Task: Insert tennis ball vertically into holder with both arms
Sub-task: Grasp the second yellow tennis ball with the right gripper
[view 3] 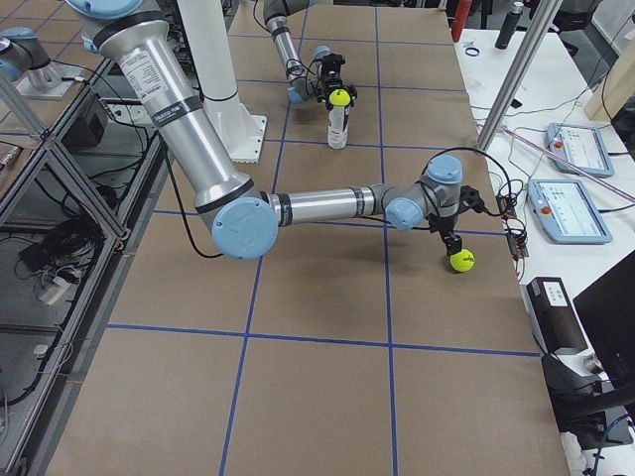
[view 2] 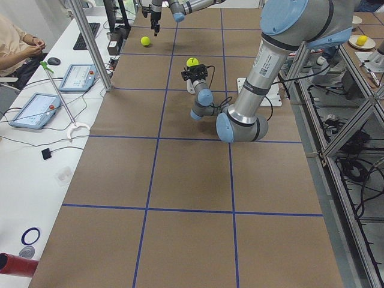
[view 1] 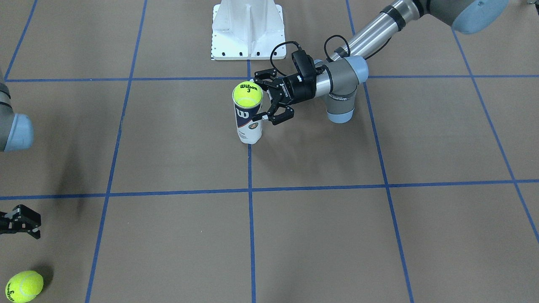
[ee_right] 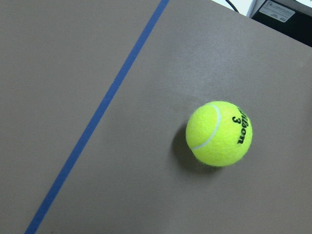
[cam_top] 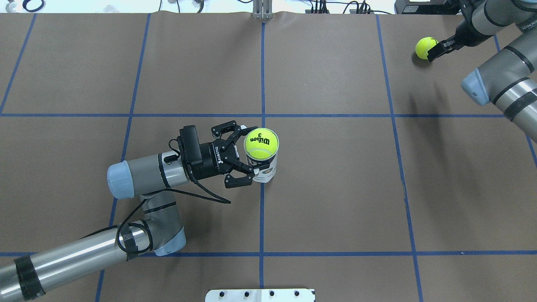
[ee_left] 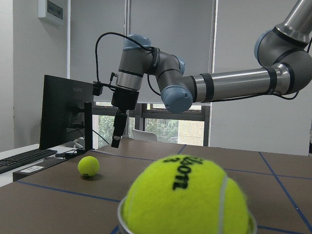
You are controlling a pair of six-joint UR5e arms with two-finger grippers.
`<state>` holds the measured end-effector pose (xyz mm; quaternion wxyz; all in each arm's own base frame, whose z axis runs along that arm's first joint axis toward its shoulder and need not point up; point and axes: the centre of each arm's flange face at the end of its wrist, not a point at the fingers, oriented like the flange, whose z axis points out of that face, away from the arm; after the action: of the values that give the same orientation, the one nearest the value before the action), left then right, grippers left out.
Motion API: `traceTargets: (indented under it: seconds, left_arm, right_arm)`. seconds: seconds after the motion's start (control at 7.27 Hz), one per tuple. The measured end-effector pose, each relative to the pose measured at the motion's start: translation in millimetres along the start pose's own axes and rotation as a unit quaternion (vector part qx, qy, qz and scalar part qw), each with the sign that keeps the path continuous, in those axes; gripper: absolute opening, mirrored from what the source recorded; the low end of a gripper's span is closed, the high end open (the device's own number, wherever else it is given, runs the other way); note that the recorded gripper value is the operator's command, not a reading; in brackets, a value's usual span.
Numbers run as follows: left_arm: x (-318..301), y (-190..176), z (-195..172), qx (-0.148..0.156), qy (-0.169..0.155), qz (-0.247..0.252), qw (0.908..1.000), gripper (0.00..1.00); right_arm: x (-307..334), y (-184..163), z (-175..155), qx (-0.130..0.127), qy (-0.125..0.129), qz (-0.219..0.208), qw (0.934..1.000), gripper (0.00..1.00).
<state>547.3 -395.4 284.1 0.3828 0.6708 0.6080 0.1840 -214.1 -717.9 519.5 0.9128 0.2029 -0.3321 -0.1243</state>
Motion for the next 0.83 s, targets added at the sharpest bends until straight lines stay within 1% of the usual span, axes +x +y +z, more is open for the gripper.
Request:
traceTargets:
  seconds: [0.14, 0.28, 0.41, 0.55, 0.69, 0.83]
  left_arm:
    - [0, 0, 0, 0.001, 0.0, 0.0, 1.0, 0.99]
    - [0, -1, 0, 0.001, 0.0, 0.0, 1.0, 0.99]
    - [0, -1, 0, 0.001, 0.0, 0.0, 1.0, 0.99]
    - [0, -1, -1, 0.001, 0.0, 0.001, 1.0, 0.99]
    - [-1, -1, -1, 0.001, 0.0, 0.001, 1.0, 0.99]
    - [-1, 0, -1, 0.001, -0.001, 0.001, 1.0, 0.99]
  right_arm:
    - [6, -13, 21, 0.014, 0.02, 0.013, 0.9996, 0.97]
    - [1, -29, 38, 0.023, 0.044, 0.02, 0.9986, 0.97]
    - [-11, -38, 53, 0.028, 0.068, 0.019, 0.9971, 0.98]
    - [-24, -39, 66, 0.029, 0.087, 0.014, 0.9957, 0.97]
    - [-31, -35, 76, 0.029, 0.101, 0.008, 0.9944, 0.69]
    - [-33, -30, 82, 0.027, 0.11, 0.004, 0.9936, 0.18]
